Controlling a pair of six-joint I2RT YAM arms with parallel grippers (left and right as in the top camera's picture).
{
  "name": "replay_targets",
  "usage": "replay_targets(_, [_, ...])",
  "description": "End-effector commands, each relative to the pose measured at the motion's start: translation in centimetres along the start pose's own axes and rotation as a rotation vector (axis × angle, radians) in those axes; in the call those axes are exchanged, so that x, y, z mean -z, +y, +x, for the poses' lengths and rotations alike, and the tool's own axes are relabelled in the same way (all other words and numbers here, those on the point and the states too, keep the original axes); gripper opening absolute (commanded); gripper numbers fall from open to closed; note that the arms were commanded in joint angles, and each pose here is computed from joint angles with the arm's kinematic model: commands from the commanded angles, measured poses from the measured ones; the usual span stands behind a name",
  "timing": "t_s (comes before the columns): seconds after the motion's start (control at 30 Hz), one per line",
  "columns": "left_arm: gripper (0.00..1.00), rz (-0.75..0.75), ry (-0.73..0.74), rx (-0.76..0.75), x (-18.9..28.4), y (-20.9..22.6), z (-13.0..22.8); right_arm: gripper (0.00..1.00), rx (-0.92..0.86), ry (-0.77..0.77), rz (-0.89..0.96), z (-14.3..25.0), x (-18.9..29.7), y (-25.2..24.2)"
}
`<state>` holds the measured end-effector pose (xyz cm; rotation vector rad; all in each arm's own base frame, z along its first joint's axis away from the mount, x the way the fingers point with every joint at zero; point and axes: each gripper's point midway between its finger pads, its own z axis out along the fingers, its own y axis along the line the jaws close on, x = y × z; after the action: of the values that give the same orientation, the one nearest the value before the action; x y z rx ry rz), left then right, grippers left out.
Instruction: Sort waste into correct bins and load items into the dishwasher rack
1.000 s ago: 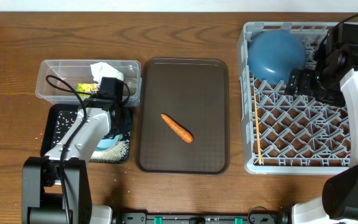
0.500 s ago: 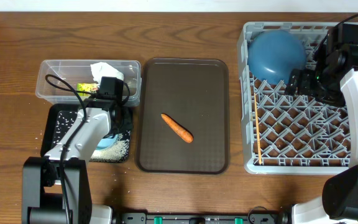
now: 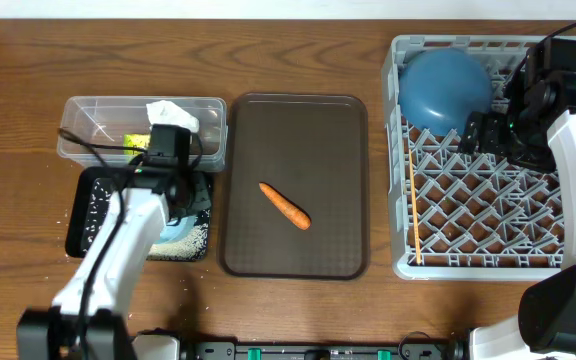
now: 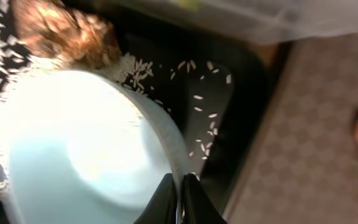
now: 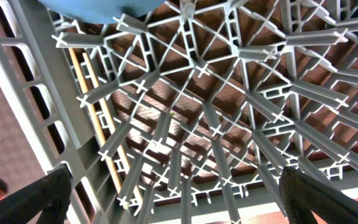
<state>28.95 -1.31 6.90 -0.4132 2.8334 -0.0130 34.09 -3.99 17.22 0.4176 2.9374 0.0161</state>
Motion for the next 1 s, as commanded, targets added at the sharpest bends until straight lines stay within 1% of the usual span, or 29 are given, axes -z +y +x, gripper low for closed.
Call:
replay_targets(0.0, [0.06, 0.041, -0.069, -0.007, 2.3, -0.6, -1.4, 0.99, 0.018, -0.006, 0.006, 0.0, 0.2, -0.1])
replay_targets(0.1, [0.06, 0.074, -0.097, -0.002, 3.3, -0.9, -1.6, 0.99, 0.018, -0.006, 0.006, 0.0, 0.2, -0.1])
replay_targets(0.2, [0.06, 0.18, -0.093, 0.01, 3.9, -1.8, -1.8, 0.99, 0.025, -0.006, 0.006, 0.0, 0.2, -0.1])
replay_targets(0.33, [0.06, 0.279, -0.073, 0.059, 4.2, -1.5, -2.1, 0.99, 0.025, -0.005, 0.006, 0.1, 0.2, -0.1])
replay_targets(0.47, [0.07, 0.435, -0.066, 0.066, 5.1, -1.5, -2.5, 0.99, 0.025, -0.006, 0.006, 0.0, 0.2, -0.1])
replay_targets(0.6, [0.06, 0.681, -0.097, 0.036, 7.5, -2.3, -3.1, 0.99, 0.025, -0.006, 0.006, 0.0, 0.2, -0.1])
replay_targets(0.67, [0.06, 0.796, -0.132, 0.013, 8.9, -2.5, -3.4, 0.99, 0.025, -0.006, 0.006, 0.0, 0.2, -0.1])
replay_targets(0.83, [0.06, 1.077, -0.271, -0.027, 13.4, -2.1, -4.4, 0.99, 0.025, -0.006, 0.017, 0.0, 0.2, -0.2])
replay_targets(0.9, [0.06, 1.125, -0.305, 0.001, 14.3, -1.2, -4.5, 0.99, 0.025, -0.006, 0.017, 0.0, 0.2, -0.2])
replay_targets(0.97, [0.06, 1.123, -0.318, 0.045, 14.0, -0.1, -4.5, 0.99, 0.025, -0.007, 0.017, 0.0, 0.2, -0.2])
